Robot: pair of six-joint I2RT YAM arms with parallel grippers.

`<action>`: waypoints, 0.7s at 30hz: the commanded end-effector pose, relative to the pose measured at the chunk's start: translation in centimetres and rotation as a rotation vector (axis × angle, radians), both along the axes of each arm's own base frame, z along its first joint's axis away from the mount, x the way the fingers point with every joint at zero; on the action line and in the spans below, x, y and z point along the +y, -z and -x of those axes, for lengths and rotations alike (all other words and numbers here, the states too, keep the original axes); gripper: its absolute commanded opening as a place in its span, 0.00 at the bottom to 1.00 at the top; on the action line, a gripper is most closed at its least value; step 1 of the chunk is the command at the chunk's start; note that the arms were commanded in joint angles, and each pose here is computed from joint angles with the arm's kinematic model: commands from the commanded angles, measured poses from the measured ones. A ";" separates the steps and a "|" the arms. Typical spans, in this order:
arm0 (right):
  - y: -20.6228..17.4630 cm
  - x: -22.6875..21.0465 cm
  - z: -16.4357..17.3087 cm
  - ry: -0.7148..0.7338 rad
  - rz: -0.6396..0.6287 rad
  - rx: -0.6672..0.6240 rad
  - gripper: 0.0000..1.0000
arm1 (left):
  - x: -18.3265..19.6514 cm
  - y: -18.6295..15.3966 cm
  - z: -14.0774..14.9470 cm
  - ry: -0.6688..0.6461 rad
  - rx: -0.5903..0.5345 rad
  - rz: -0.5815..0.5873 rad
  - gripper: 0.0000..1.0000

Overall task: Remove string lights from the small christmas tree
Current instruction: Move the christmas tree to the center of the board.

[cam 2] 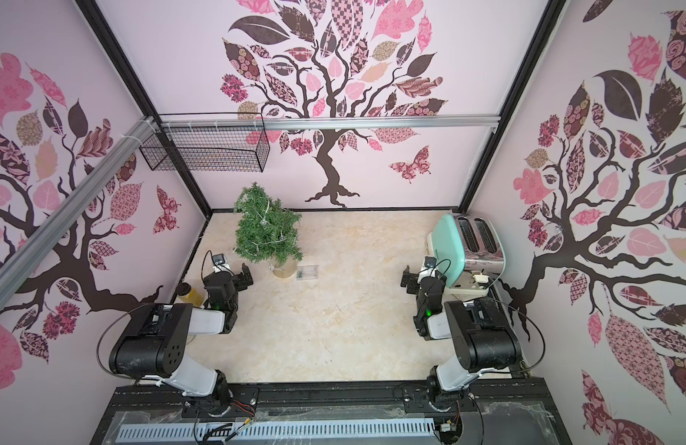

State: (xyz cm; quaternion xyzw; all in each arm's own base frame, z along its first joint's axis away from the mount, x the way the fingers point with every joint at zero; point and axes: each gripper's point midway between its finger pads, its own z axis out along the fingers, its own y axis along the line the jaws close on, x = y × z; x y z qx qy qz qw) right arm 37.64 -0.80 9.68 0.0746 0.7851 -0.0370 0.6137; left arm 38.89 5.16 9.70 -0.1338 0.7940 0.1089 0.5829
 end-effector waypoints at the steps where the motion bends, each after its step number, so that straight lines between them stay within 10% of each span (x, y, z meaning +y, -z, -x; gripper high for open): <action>1: -1.4 -0.1 -0.8 0.005 -0.011 -0.040 0.99 | 0.1 -0.9 -0.1 -0.003 -0.029 -0.005 0.98; 21: -5.2 2.0 -2.9 -0.049 0.039 0.034 1.00 | 0.3 -3.0 1.0 -0.013 -0.097 -0.005 0.98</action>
